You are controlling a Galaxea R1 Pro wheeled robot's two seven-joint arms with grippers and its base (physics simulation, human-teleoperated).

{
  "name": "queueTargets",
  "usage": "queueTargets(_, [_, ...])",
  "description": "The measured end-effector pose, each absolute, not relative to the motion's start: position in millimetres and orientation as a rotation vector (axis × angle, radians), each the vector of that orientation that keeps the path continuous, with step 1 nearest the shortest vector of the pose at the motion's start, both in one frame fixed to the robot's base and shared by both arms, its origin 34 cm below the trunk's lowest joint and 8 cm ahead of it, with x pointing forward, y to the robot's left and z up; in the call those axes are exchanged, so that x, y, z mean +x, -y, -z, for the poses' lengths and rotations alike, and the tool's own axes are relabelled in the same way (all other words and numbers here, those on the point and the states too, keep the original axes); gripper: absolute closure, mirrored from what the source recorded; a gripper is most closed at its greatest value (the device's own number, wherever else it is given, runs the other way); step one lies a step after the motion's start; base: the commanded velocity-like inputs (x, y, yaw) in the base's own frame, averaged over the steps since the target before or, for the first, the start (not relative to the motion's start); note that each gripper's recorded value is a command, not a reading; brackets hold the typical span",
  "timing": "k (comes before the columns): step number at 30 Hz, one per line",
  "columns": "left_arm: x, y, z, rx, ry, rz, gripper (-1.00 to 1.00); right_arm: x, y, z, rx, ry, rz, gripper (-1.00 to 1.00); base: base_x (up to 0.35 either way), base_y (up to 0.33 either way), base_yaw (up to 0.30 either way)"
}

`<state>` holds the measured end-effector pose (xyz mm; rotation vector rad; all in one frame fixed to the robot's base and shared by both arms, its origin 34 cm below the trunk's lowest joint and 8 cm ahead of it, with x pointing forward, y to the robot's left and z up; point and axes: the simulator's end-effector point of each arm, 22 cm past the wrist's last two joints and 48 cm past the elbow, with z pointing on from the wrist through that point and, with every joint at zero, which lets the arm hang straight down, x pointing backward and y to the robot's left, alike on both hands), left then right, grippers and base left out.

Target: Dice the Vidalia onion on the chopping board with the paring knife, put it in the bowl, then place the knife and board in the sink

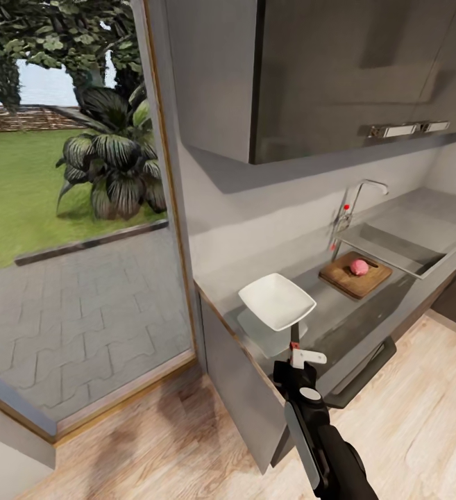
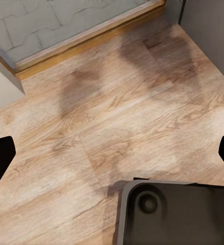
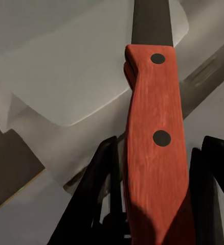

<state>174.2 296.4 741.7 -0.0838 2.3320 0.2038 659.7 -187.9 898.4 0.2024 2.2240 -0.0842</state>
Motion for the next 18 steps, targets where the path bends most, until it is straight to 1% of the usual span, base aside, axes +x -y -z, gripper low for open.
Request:
queueTargets(5, [175.8,-296.5,-742.0,-0.084,-2.326,-0.204,-1.0,658.8,186.6,-898.9,0.214,-2.227,0.072,1.0,-0.012,0.0,-0.04])
queueTargets(12, [178.6,-296.5,-742.6,-0.085,-2.316,-0.203,-1.0,659.7,186.2,-904.2,0.215,-2.219,0.067,1.0,-0.084,-0.001,-0.003])
queueTargets(14, [179.5,-296.5,-742.8,-0.085,-2.313,-0.202,-1.0,660.1,186.2,-905.8,0.215,-2.215,0.067,1.0,-0.178,-0.068,0.0])
queueTargets(18, [181.2,-296.5,-743.2,-0.085,-2.307,-0.202,-1.0,660.8,186.2,-909.1,0.215,-2.21,0.066,1.0,-0.272,-0.119,0.0])
